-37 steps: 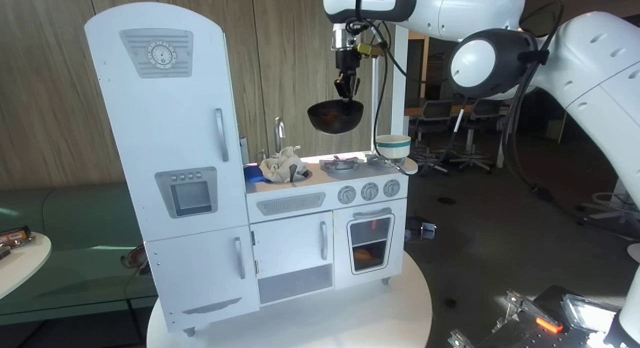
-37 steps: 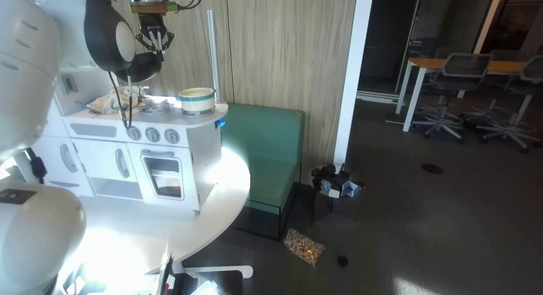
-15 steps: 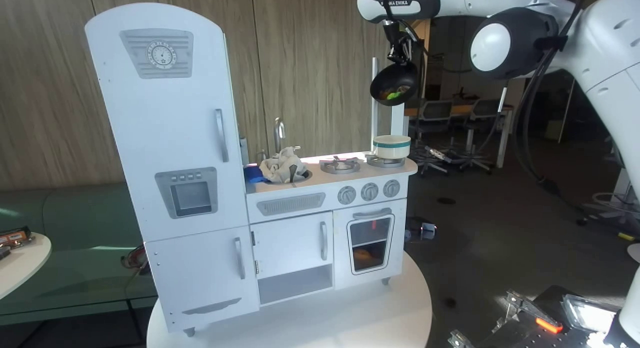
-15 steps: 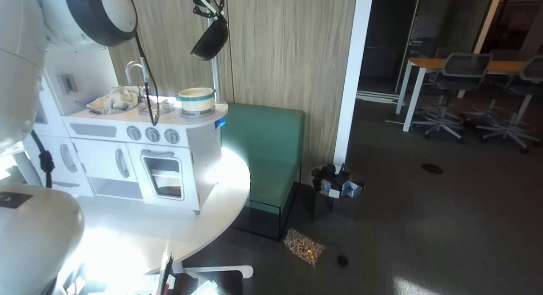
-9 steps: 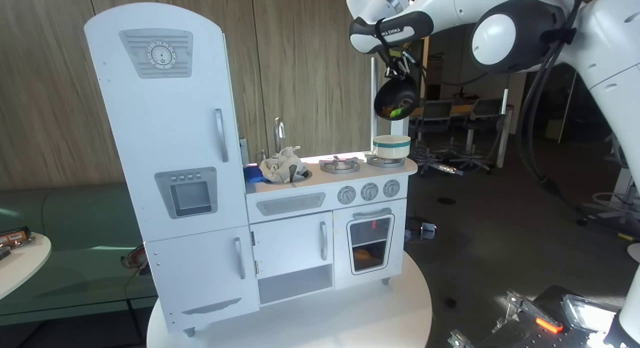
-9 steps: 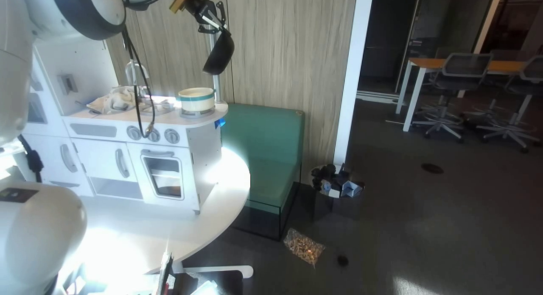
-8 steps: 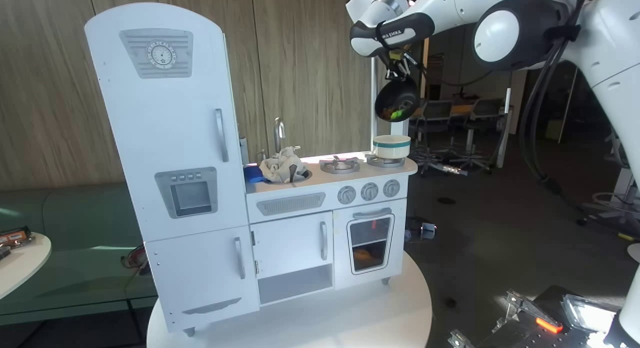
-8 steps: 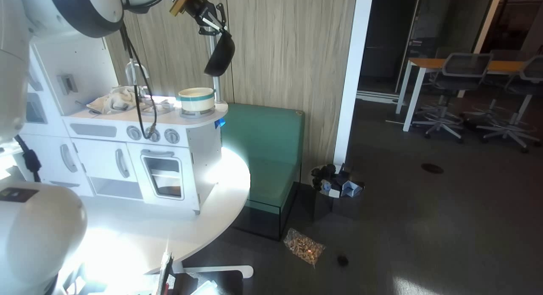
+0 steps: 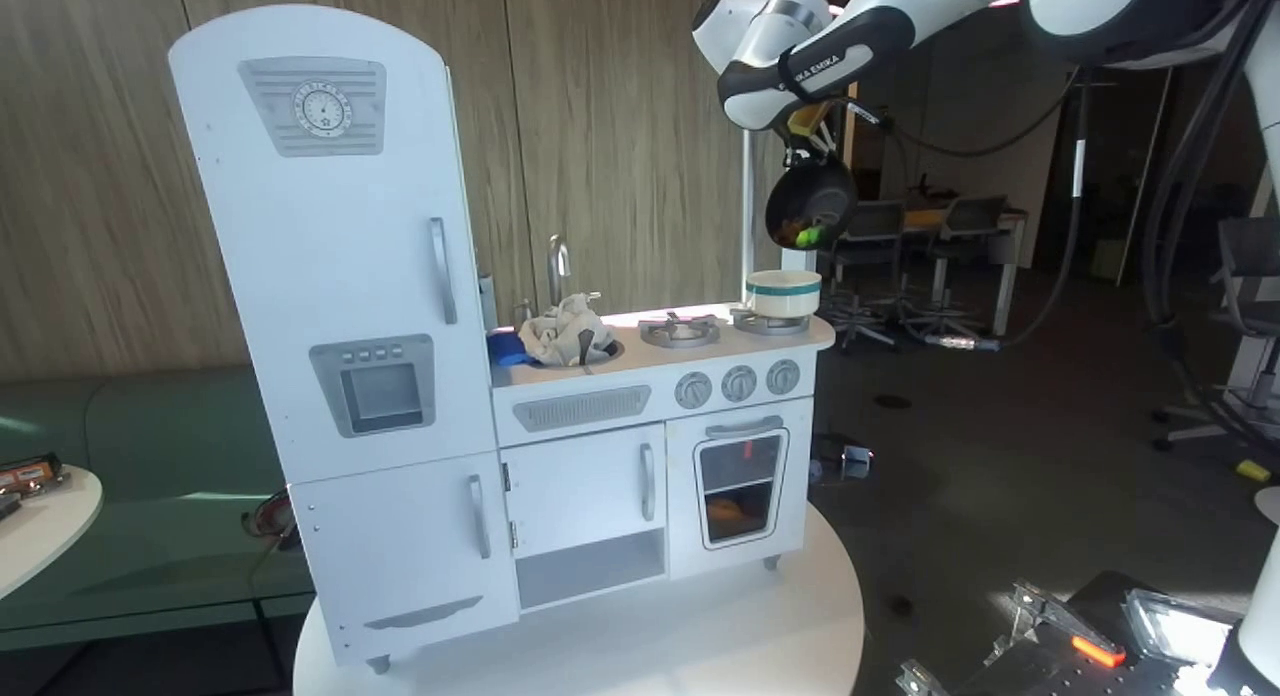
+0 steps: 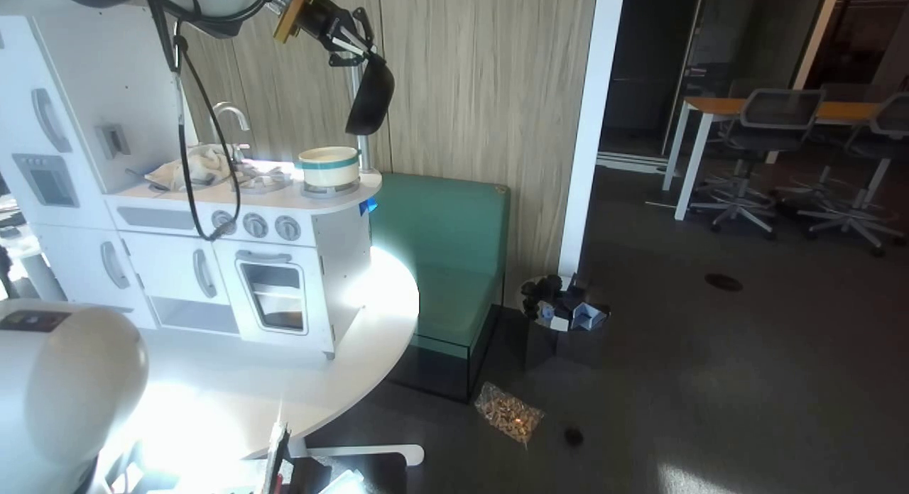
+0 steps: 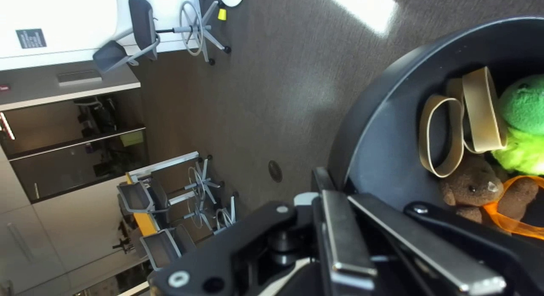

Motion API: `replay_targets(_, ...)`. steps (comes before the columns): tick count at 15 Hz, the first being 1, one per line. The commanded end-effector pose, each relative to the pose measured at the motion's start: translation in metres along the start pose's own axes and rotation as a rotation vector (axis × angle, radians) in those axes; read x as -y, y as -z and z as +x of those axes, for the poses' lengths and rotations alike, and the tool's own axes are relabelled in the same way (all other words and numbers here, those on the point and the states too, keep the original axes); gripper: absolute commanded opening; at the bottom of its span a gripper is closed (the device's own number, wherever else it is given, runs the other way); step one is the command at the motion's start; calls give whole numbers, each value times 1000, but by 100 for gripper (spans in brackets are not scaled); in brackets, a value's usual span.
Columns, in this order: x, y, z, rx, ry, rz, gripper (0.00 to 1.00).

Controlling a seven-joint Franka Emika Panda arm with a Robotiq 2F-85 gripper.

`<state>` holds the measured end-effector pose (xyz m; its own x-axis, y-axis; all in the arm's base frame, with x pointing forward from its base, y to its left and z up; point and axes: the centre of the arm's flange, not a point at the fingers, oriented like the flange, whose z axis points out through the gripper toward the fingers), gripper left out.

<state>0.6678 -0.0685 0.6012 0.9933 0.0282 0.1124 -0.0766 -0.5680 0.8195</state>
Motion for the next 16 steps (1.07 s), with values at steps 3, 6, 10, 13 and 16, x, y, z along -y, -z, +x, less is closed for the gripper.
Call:
replay_targets(3,21,22,-94,-68,-3,-73,1)
replay_targets(6,37,33,-104,-119,41,-135,1)
replay_targets(10,52,33,-111,-181,69,-213,1)
replay_targets(13,53,38,-107,-240,61,-260,1)
replay_targets(16,51,44,-100,-272,55,-286,1)
